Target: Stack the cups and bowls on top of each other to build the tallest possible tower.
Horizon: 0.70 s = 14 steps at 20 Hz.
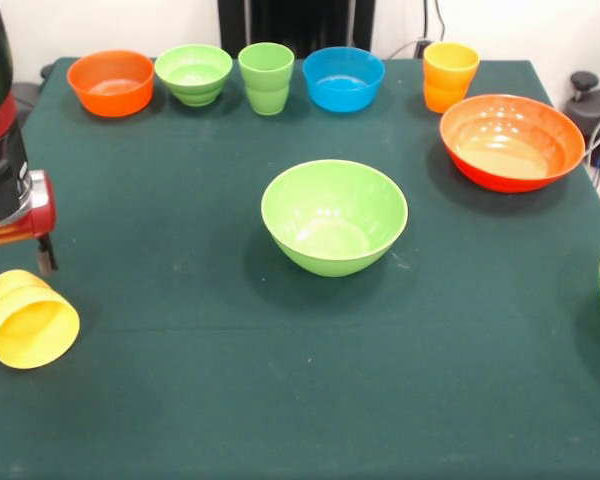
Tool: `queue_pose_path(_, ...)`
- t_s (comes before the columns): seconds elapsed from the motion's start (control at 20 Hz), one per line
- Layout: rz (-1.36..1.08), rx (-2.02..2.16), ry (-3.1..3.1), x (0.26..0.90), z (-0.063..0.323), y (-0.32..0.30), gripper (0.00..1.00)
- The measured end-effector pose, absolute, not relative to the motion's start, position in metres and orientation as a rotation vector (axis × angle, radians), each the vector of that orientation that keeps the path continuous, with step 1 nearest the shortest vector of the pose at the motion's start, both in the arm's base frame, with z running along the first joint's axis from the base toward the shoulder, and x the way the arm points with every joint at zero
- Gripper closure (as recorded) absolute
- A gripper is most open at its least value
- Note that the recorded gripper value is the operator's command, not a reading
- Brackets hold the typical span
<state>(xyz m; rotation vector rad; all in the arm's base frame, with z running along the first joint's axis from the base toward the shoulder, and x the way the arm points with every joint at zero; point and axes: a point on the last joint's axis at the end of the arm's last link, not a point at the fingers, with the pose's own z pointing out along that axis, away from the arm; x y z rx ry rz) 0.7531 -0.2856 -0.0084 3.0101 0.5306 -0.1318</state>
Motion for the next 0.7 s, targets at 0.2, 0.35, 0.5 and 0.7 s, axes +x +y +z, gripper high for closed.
queue_pose_path(0.2,-0.124,3.010,0.537,0.752,-0.012,-0.283,0.00)
queue_pose_path(0.35,-0.114,3.007,0.537,0.751,-0.012,-0.283,0.00)
queue_pose_path(0.5,-0.099,3.002,0.526,0.748,-0.012,-0.284,0.00)
queue_pose_path(0.7,-0.095,2.996,0.519,0.742,-0.014,-0.288,0.00)
